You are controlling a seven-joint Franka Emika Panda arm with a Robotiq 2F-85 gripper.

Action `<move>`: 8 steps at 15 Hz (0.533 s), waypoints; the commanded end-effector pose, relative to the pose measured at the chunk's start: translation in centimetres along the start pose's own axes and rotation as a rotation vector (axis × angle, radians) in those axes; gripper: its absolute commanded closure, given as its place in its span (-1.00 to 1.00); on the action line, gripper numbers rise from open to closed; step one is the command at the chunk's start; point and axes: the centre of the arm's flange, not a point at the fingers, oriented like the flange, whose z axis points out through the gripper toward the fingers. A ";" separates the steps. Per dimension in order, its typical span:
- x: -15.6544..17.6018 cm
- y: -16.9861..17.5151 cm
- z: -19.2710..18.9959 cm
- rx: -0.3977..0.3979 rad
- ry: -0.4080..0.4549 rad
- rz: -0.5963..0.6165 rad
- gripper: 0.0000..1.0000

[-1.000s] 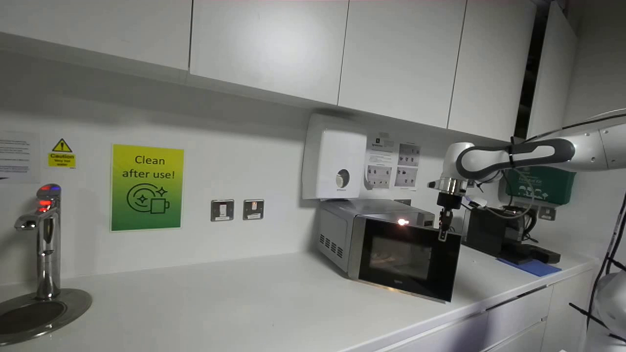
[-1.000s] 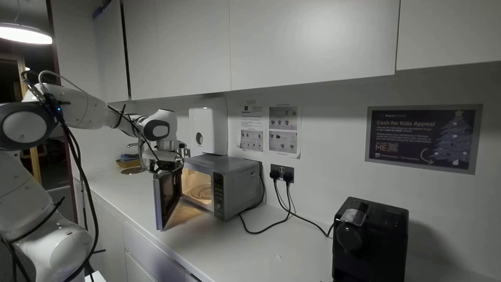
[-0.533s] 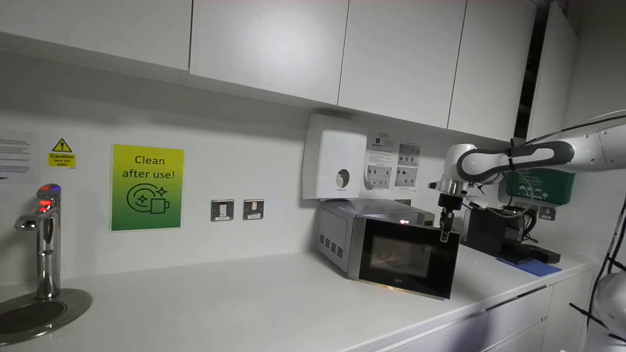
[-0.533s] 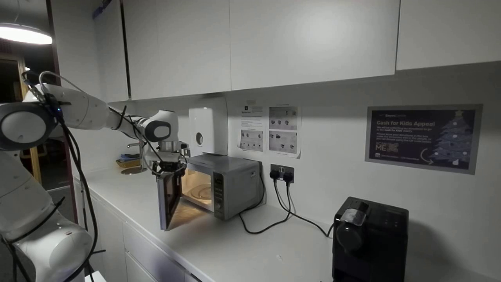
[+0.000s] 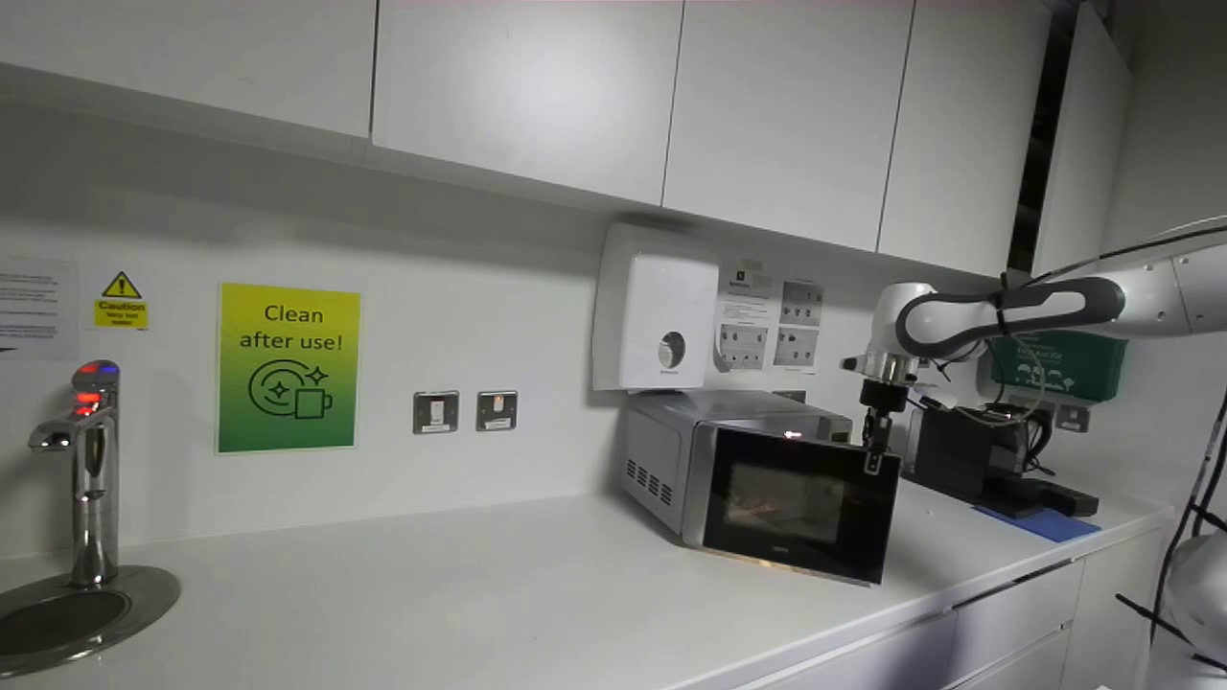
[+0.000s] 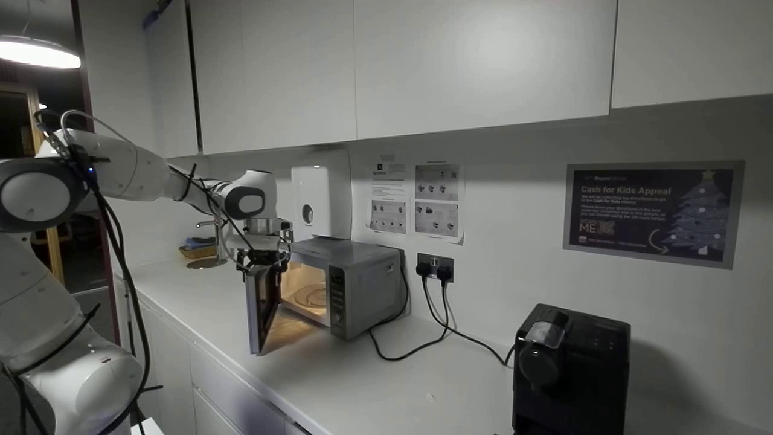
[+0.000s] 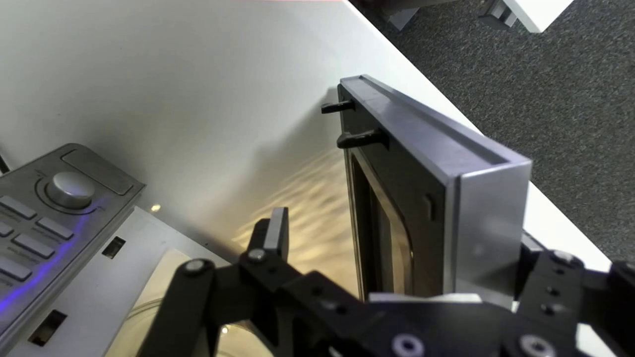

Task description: Close the microwave door

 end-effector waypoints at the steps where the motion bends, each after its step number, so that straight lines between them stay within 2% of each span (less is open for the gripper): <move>1: -1.2 0.6 -0.2 -0.030 0.027 -0.047 -1.00; 8: -1.4 1.4 -0.3 -0.050 0.036 -0.114 -1.00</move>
